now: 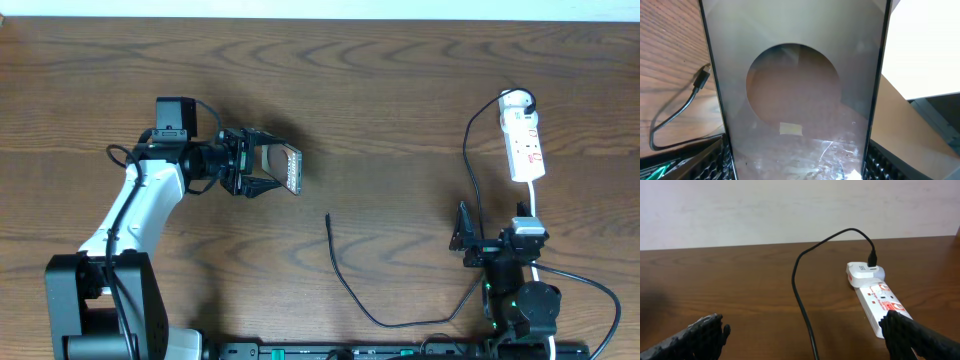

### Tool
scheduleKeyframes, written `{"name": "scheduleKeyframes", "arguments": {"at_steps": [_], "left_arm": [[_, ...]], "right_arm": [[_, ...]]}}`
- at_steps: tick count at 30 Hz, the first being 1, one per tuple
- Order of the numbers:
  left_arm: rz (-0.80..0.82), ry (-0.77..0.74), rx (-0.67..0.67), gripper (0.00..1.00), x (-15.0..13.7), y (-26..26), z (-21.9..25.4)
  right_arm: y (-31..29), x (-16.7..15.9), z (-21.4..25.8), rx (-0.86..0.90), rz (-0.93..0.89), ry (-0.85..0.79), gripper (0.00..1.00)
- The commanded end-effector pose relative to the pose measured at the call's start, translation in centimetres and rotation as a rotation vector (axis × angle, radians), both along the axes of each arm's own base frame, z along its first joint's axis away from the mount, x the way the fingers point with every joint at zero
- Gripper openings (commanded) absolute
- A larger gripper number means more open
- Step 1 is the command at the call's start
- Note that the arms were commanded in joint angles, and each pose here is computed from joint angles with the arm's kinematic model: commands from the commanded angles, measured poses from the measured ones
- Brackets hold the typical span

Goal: Plug charger to phone and switch on socket

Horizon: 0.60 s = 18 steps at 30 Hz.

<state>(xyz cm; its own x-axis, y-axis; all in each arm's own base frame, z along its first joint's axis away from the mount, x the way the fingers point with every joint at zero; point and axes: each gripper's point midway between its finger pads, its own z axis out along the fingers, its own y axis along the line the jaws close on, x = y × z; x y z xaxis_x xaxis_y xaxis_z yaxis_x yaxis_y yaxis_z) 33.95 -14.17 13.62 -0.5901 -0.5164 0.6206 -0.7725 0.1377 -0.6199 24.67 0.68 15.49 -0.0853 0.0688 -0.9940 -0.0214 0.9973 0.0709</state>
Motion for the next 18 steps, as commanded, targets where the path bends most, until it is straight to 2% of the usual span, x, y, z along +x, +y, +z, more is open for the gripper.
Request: {"name": "scheduleKeyframes", "arguments": {"at_steps": [1, 6, 9, 18], "left_arm": [[-0.013, -0.053, -0.013, 0.07, 0.0, 0.0, 1.3], [-0.013, -0.053, -0.013, 0.08, 0.0, 0.0, 1.3], [-0.013, -0.053, -0.013, 0.07, 0.0, 0.0, 1.3], [-0.013, -0.053, -0.012, 0.07, 0.0, 0.0, 1.3]], "right_arm": [[-0.5, 0.0, -0.1, -0.011, -0.027, 0.004, 0.99], [-0.3, 0.1, 0.8, 0.006, -0.015, -0.034, 0.99], [2.3, -0.1, 1.8, 0.027, 0.135, -0.07, 0.99], [4.4, -1.0, 5.4, 0.151, 0.257, -0.054, 0.99]]}}
